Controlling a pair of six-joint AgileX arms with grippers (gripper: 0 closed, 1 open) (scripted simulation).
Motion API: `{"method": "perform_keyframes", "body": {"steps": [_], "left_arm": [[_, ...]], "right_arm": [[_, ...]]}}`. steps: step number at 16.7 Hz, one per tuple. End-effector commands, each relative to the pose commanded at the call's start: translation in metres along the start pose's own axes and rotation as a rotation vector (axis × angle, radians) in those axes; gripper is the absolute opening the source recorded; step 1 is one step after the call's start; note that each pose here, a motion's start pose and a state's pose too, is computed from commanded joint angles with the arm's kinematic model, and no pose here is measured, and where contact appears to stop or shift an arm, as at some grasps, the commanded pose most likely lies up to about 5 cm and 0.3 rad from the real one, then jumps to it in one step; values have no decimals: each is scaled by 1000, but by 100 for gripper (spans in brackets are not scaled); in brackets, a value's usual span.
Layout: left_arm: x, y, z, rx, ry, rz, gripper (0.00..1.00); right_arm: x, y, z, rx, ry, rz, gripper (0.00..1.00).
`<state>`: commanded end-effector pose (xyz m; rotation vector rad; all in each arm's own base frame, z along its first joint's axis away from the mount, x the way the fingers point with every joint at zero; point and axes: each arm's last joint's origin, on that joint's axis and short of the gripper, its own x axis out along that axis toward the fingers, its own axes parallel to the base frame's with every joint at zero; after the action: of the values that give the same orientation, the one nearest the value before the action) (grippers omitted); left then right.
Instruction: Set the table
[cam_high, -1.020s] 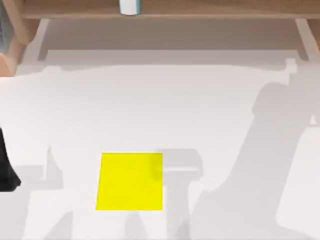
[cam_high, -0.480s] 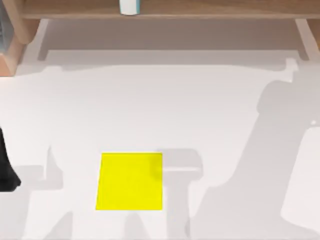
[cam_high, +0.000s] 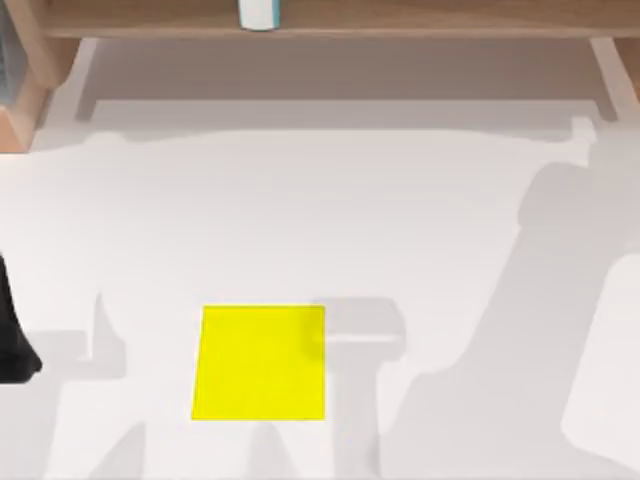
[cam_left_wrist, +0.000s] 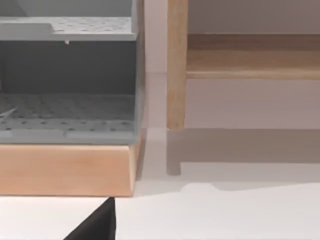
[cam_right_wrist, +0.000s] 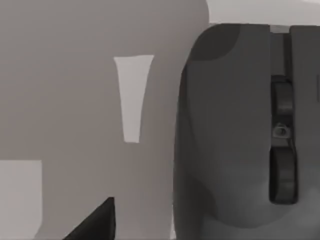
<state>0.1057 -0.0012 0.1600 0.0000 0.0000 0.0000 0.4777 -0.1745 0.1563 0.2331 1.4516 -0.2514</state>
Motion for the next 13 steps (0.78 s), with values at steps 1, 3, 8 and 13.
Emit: {"method": "perform_keyframes", "body": {"steps": [1,3,8,13], "left_arm": [[0,0,0,0,0,0,100],[0,0,0,0,0,0,100],[0,0,0,0,0,0,100],[0,0,0,0,0,0,100]], "right_arm": [[1,0,0,0,0,0,100],[2,-1,-1,0,0,0,100],[10,-1,0,1,-5,-2,100],[26,1,2,0,1,-1,100]]}}
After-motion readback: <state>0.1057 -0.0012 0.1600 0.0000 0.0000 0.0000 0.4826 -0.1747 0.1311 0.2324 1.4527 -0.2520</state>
